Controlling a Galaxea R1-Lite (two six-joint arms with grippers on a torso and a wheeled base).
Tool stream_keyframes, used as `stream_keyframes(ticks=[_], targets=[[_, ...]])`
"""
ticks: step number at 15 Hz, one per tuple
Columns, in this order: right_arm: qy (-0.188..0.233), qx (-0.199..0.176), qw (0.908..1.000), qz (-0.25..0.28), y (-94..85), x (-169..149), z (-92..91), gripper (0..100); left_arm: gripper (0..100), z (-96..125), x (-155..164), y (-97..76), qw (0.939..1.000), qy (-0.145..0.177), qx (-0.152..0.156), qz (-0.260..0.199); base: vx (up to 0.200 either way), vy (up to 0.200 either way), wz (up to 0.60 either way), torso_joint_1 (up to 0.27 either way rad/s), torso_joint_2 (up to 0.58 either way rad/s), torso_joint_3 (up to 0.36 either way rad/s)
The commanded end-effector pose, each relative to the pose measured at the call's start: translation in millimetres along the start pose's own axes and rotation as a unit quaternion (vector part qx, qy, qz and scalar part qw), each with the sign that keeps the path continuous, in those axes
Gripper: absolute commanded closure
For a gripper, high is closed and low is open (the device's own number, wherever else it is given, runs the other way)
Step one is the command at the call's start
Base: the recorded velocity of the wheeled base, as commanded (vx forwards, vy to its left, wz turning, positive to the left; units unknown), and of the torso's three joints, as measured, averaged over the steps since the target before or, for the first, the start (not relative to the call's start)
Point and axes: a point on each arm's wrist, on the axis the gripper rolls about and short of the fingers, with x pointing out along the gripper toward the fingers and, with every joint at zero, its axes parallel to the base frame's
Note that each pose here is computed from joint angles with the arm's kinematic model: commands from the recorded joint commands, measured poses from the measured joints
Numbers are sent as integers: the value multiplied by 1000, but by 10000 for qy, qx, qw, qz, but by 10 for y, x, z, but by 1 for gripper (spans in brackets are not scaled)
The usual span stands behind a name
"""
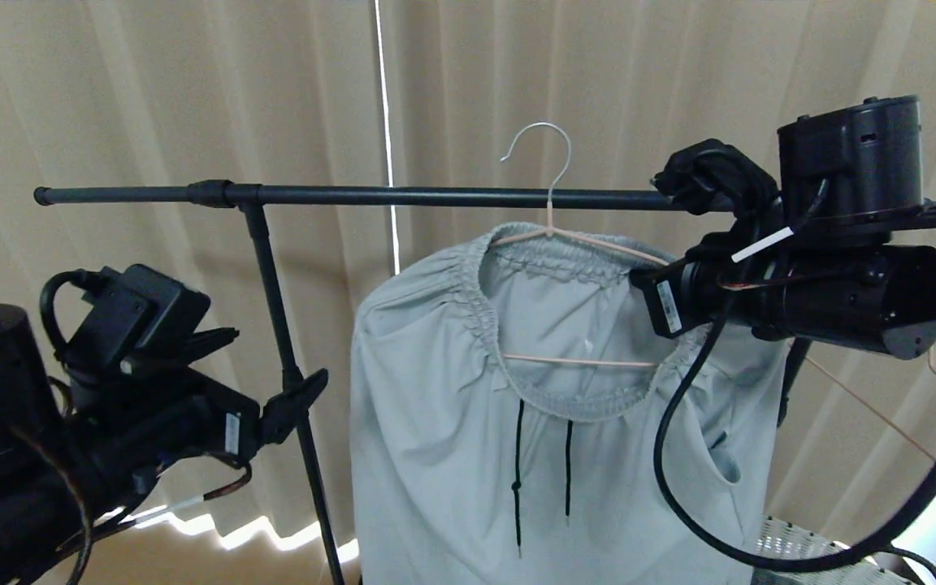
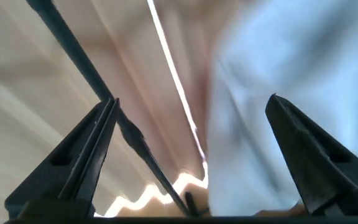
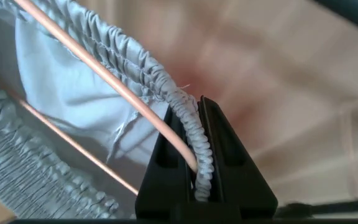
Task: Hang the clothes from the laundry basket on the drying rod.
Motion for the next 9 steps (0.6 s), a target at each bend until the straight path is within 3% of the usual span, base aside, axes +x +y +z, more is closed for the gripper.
stream_keyframes(ticks=[1,5,9], targets=[[289,33,9981,-539,-98,272,-62,100,0,-20,-415,37,9985,-443,-315,0,0,0,0,0,0,0],[560,147,9910,-1206,-295,464,-153,100,0,72,-612,75,9953,-886,-396,-50,0,0,0,0,0,0],[560,217,9845,-1647,-368,509,-123,100,0,80,-647,79,9947,-948,-401,-46,0,0,0,0,0,0]])
